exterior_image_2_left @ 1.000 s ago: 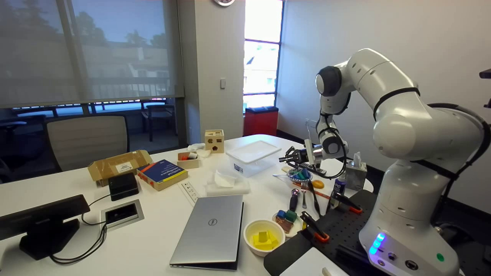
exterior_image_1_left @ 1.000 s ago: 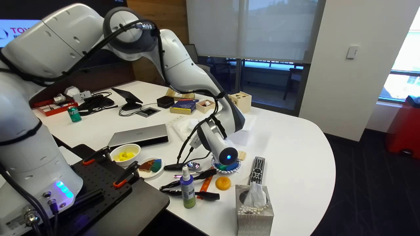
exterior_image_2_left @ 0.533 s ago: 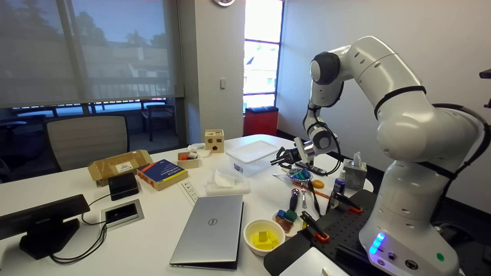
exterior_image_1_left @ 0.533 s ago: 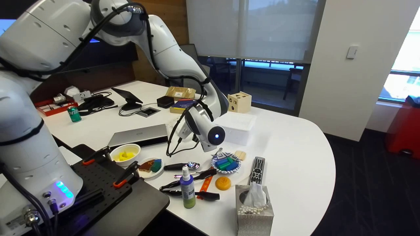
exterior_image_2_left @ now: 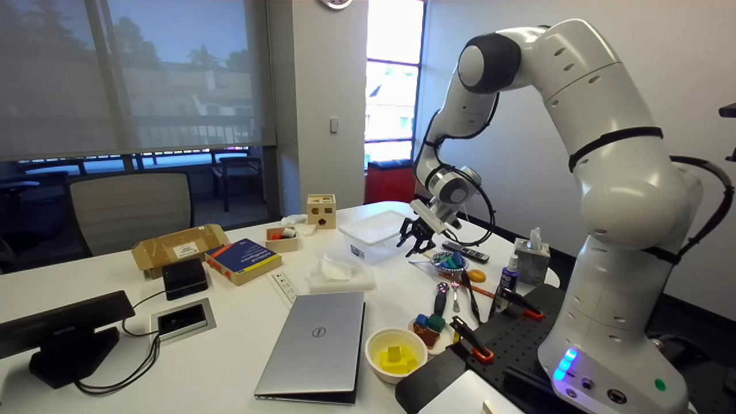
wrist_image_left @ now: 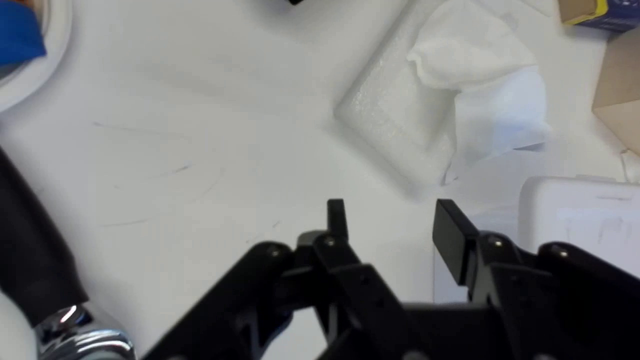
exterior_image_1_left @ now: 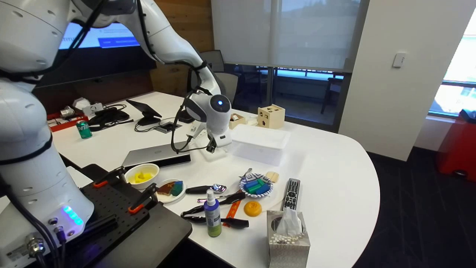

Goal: Use the silver spoon to stir the blocks in the bowl.

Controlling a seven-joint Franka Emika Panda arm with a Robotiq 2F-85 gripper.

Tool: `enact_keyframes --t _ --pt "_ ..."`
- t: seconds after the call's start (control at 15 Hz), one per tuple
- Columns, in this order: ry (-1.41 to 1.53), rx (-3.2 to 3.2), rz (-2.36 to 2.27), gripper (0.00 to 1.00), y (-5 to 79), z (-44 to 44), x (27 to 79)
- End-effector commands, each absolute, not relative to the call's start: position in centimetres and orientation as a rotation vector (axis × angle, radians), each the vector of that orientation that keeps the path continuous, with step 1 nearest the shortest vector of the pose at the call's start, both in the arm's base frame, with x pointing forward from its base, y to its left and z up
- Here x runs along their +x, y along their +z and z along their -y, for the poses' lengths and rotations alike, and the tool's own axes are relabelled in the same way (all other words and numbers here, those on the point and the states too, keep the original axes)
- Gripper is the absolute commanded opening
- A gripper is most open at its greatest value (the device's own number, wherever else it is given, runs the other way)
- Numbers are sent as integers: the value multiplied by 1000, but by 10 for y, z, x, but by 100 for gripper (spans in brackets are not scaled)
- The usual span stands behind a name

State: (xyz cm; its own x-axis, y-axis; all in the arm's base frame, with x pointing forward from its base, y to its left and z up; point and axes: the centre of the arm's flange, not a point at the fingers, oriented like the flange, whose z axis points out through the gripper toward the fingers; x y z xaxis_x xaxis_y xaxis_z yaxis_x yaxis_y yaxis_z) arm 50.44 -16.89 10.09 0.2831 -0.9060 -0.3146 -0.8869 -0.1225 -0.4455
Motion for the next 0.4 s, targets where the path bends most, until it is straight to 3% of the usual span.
enact_keyframes --t 0.0,0.13,0.33 --pt "17 -2168 -1687 82 162 136 510" --pt "59 -2245 -1694 98 174 123 516" --pt "108 -2338 -1687 100 184 113 524"
